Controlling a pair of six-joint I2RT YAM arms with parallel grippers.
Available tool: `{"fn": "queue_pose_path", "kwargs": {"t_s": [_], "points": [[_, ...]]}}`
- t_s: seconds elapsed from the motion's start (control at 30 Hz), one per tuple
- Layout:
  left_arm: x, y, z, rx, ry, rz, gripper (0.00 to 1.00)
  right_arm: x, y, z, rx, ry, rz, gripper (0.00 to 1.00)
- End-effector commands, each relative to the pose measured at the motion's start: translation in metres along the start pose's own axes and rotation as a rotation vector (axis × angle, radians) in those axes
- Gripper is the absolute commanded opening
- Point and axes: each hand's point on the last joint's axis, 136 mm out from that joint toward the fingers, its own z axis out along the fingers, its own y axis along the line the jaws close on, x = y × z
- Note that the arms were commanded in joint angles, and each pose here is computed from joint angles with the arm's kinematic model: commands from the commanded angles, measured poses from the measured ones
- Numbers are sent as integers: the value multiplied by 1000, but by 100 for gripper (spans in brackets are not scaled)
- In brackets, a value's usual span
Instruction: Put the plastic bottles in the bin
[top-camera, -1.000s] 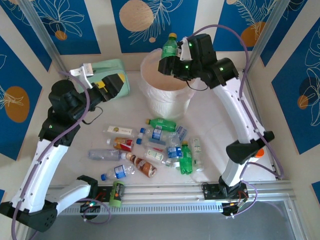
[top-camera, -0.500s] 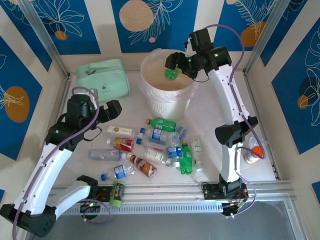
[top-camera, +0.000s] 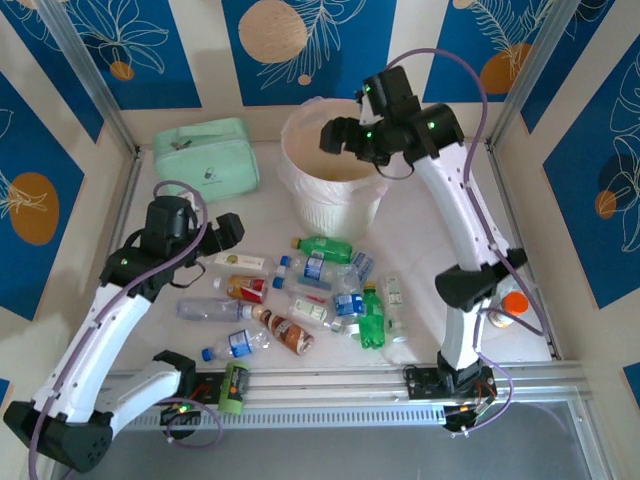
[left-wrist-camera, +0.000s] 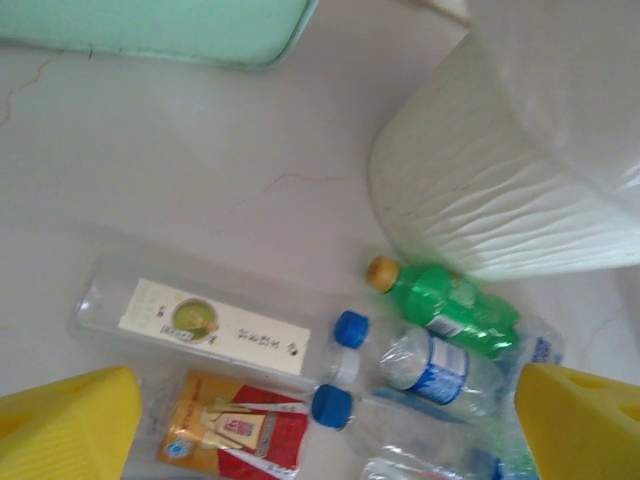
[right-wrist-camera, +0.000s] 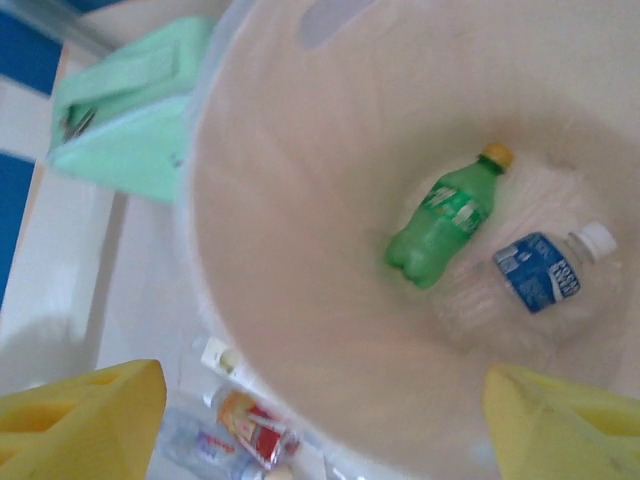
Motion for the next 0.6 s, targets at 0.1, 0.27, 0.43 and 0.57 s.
{"fn": "queue_pose_path", "kwargs": {"t_s": [0.1, 0.27, 0.43, 0.57], "points": [[23, 35, 35, -131, 116, -81, 87, 54, 56, -31, -38, -80, -232, 82], [29, 57, 55, -153, 202, -307, 80, 95, 74, -16, -107, -46, -241, 82], [25, 78, 75, -244, 169, -418, 81, 126, 85, -10, -177, 16, -242, 82], [29, 94, 94, -336, 177, -472, 81, 154, 79, -8, -185, 84, -254, 82]]}}
